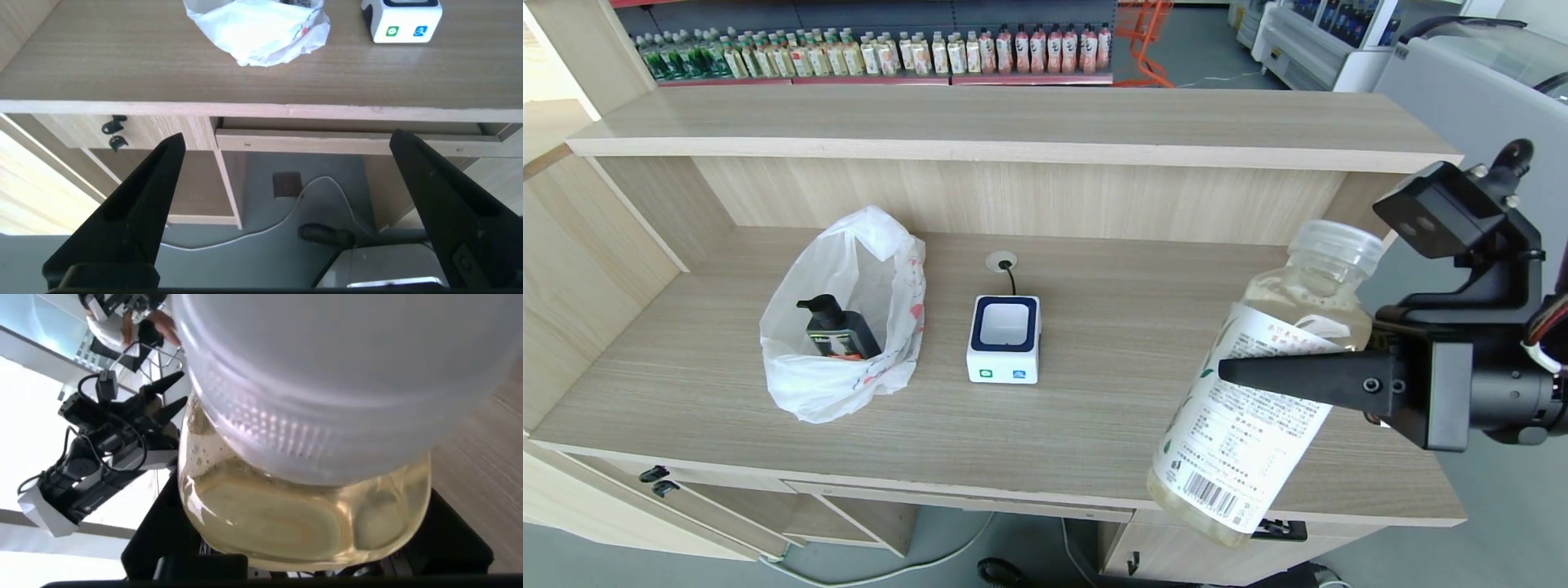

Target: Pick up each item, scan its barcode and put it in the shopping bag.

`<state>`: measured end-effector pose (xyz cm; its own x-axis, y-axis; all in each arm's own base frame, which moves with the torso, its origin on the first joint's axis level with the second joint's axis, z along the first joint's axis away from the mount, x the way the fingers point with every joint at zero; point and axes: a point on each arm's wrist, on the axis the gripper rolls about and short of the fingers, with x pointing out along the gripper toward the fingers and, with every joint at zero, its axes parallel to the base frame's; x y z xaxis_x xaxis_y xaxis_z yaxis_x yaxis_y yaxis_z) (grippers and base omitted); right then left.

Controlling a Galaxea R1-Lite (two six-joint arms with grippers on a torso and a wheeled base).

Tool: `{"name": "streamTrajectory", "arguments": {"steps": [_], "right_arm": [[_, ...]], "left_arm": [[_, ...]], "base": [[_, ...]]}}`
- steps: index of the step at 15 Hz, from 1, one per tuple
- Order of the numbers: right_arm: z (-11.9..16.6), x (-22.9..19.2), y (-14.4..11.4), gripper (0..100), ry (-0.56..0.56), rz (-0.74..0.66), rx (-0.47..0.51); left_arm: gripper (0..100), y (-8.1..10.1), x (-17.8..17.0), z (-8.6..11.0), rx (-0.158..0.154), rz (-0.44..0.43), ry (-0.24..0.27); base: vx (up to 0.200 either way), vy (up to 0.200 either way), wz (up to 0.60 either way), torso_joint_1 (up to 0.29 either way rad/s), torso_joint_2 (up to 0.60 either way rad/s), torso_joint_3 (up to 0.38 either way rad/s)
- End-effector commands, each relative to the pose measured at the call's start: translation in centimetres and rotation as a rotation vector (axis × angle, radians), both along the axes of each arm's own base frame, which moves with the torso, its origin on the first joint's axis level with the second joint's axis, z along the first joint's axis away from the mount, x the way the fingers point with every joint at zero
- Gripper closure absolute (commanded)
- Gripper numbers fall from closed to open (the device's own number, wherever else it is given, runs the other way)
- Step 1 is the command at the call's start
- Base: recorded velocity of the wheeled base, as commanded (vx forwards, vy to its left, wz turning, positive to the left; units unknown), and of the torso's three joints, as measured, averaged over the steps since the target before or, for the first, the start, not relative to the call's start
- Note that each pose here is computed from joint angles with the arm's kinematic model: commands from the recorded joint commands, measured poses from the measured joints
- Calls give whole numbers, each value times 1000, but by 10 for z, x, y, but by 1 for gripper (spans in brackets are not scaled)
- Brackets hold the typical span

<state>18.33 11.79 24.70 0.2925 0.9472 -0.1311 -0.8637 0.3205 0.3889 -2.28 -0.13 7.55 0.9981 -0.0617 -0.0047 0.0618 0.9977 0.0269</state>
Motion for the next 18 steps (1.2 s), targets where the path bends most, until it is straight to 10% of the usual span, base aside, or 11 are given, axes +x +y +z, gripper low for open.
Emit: {"name": "streamTrajectory", "arguments": {"steps": [1, 11, 15, 18], "right_arm": [[0, -1, 0, 100, -3, 4, 1], [0, 0, 1, 100, -45, 7, -15], [-6, 14, -24, 100, -403, -167, -209], [-1, 28, -68, 100, -717, -457, -533]], "left_arm": [[0, 0, 0, 0, 0, 0, 0], [0, 0, 0, 0, 0, 0, 0], [0, 0, 0, 0, 0, 0, 0], [0, 0, 0, 0, 0, 0, 0]], "base": [[0, 0, 0, 0, 0, 0], [0, 0, 0, 0, 0, 0], [0, 0, 0, 0, 0, 0], [0, 0, 0, 0, 0, 0]]}}
